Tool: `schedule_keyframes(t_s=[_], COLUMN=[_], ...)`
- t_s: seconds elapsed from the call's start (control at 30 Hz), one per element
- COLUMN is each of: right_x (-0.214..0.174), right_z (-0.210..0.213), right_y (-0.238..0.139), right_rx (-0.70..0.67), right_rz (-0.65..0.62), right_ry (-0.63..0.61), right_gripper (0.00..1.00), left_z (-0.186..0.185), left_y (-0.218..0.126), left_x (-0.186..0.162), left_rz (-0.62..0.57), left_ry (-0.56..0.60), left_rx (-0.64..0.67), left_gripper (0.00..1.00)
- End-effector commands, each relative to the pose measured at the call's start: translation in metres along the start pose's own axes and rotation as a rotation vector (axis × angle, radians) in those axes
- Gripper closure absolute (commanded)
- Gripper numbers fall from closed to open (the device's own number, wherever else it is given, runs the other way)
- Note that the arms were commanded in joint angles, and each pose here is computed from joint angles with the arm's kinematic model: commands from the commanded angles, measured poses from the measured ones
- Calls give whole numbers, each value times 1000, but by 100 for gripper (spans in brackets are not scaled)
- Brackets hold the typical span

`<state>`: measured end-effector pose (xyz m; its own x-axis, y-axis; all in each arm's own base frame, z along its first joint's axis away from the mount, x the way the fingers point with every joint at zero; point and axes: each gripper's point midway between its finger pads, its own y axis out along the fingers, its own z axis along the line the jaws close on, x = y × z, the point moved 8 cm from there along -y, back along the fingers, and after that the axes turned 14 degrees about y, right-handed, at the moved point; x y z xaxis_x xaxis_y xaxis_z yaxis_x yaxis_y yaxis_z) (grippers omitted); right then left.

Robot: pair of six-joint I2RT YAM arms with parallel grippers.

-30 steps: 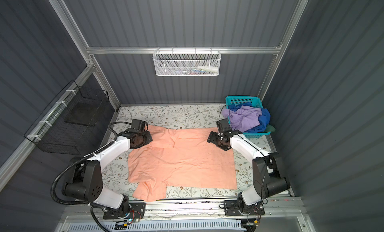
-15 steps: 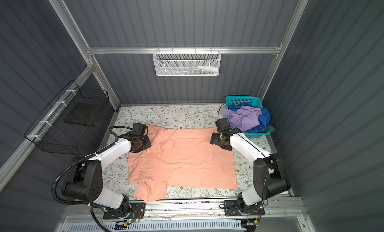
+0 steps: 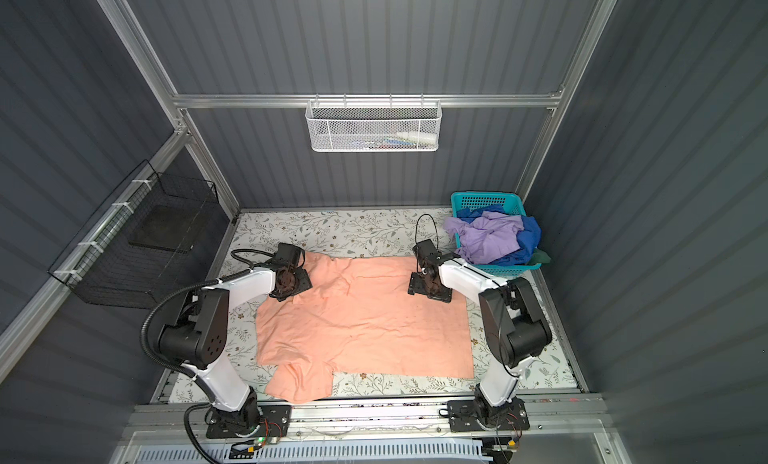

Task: Fold and stack the t-shirts
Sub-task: 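Grasp the far shirt edge with both grippers and drag it away from the robot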

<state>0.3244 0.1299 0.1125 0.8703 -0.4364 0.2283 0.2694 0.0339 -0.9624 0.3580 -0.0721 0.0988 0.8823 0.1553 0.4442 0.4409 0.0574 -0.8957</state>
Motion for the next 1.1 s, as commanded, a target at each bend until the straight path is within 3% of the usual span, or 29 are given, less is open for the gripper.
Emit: schedule_keyframes(t_s=[0.0,0.13,0.6,0.8,1.07], right_x=[12,26,95,104,113], right_z=[18,35,78,88,102], right_y=[6,16,44,53,64], right_rx=[33,45,58,54,49], right_rz=[6,25,43,61,75], right_ry=[-18,-38,-36,-34,-53], right_gripper=[11,11,11,11,12], left_z=[9,22,25,23,55], left_y=[27,48,78,90,95], left_x=[0,0,64,87,90], left_rz=[50,86,36,16,12], left_ry=[-81,-166,-182,-196,-278], left_rx=[-18,-47,-34,-51,-37], left_gripper=[31,34,33,33,33])
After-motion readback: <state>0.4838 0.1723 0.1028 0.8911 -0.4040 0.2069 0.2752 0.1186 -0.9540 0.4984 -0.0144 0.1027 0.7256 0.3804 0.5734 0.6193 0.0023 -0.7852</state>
